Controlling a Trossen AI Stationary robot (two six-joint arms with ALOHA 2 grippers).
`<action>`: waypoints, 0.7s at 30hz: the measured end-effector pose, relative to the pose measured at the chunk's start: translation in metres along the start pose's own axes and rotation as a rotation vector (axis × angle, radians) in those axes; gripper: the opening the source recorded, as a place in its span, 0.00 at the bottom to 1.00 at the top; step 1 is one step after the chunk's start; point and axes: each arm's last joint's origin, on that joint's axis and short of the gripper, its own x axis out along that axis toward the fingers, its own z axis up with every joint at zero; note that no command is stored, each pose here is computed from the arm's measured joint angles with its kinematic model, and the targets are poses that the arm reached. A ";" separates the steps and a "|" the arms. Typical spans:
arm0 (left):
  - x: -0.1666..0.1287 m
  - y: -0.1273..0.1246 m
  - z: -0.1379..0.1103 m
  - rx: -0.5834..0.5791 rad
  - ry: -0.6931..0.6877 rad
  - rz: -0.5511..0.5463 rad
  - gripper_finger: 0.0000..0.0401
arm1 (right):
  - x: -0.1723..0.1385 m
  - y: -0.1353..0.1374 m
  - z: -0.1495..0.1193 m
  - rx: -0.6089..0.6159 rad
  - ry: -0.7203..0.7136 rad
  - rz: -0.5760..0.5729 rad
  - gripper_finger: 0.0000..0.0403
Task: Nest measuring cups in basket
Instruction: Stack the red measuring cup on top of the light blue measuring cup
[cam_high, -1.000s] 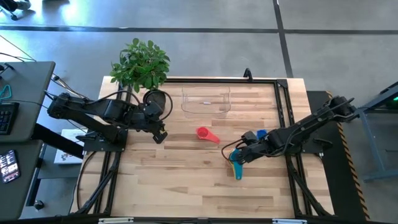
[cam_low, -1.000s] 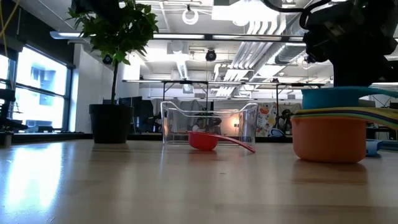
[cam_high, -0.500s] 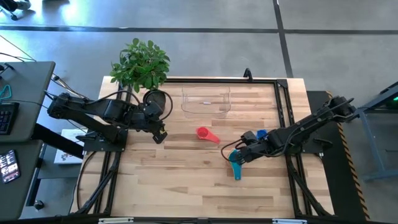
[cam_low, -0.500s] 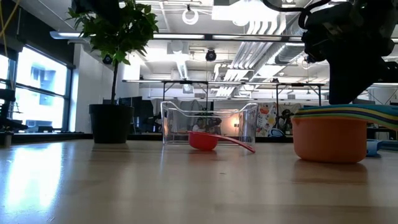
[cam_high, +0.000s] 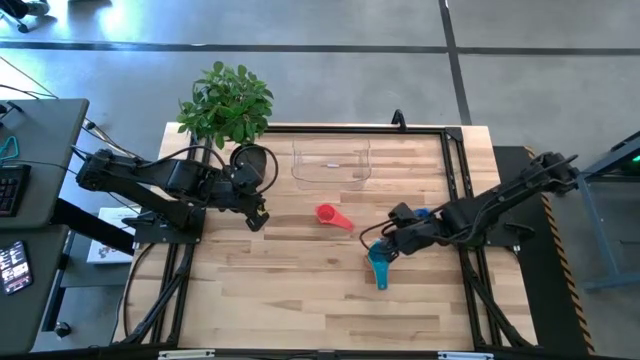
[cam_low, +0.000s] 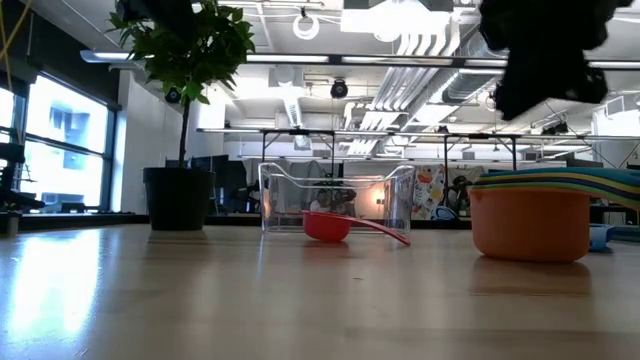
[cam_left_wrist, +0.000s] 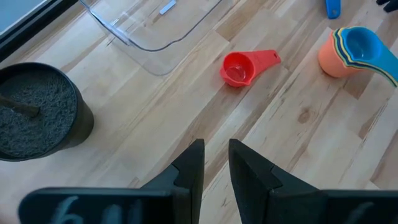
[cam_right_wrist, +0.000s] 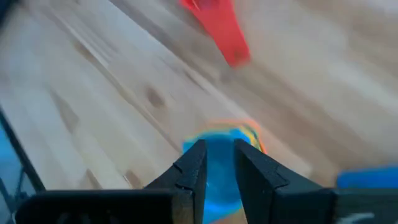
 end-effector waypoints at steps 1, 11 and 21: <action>0.000 0.000 0.000 0.000 0.000 0.000 0.16 | -0.003 0.003 0.003 -0.023 -0.030 0.011 0.18; 0.000 0.000 0.000 -0.027 0.002 -0.003 0.16 | -0.013 0.029 0.055 -0.309 -0.254 0.242 0.18; 0.000 0.000 0.000 -0.028 0.003 -0.003 0.16 | -0.011 0.020 0.091 -0.432 -0.335 0.293 0.18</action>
